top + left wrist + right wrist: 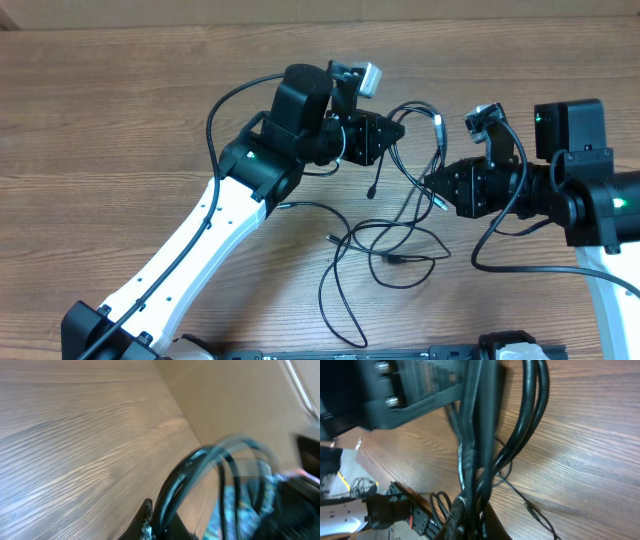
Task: Untangle cables
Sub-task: 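Swing the left gripper up-left, lifting the cables away from the right gripper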
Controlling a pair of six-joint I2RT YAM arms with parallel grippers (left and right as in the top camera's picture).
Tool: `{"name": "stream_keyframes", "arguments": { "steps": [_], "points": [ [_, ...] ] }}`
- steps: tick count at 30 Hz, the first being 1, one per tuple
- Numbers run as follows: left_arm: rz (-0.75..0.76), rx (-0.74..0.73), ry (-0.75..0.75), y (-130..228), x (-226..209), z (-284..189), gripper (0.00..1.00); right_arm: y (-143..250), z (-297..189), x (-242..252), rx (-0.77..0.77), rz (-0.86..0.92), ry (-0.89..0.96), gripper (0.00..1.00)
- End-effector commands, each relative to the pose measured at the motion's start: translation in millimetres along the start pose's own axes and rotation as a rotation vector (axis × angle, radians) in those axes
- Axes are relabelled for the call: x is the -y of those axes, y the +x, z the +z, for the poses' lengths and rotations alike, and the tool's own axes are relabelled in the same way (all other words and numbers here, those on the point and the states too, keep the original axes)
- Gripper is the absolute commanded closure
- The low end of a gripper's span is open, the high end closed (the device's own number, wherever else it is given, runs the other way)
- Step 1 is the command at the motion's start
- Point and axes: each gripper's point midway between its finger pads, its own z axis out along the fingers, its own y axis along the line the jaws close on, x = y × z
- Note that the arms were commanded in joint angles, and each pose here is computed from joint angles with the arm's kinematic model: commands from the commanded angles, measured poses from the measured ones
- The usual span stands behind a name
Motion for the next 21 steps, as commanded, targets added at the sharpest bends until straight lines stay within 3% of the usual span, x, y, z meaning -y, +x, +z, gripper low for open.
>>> {"name": "stream_keyframes", "arguments": {
  "steps": [1,6,7,8,9,10,15,21],
  "points": [
    [-0.113,0.132,-0.146,-24.9,-20.0,-14.6,0.96,2.8,-2.7,-14.0,0.000,-0.069,-0.072,0.96],
    [-0.151,0.075,-0.188,-9.2,-30.1,-14.9,0.96,1.9,-2.6,-12.9,0.003,-0.067,-0.065,0.96],
    [-0.154,0.068,-0.189,-7.3,-30.5,-14.9,0.96,1.9,-2.6,-11.7,0.002,-0.058,-0.058,0.91],
    [-0.142,0.058,-0.181,-5.9,-29.1,-14.6,0.96,1.9,-2.4,-8.0,0.001,-0.039,-0.037,0.76],
    [-0.116,0.044,-0.161,-4.3,-25.5,-14.0,0.96,1.9,-2.3,-3.1,0.001,-0.015,-0.008,0.43],
    [-0.083,0.028,-0.128,-3.2,-19.8,-13.5,0.96,2.1,-2.3,2.8,0.000,0.013,0.026,0.00],
    [0.062,-0.009,0.025,-2.4,9.2,-16.9,0.96,4.5,-4.3,24.5,-0.002,0.104,0.153,0.00],
    [0.232,0.055,0.066,-13.5,35.9,-41.2,0.96,4.2,-4.5,26.4,0.000,0.103,0.164,0.00]
  ]
}}
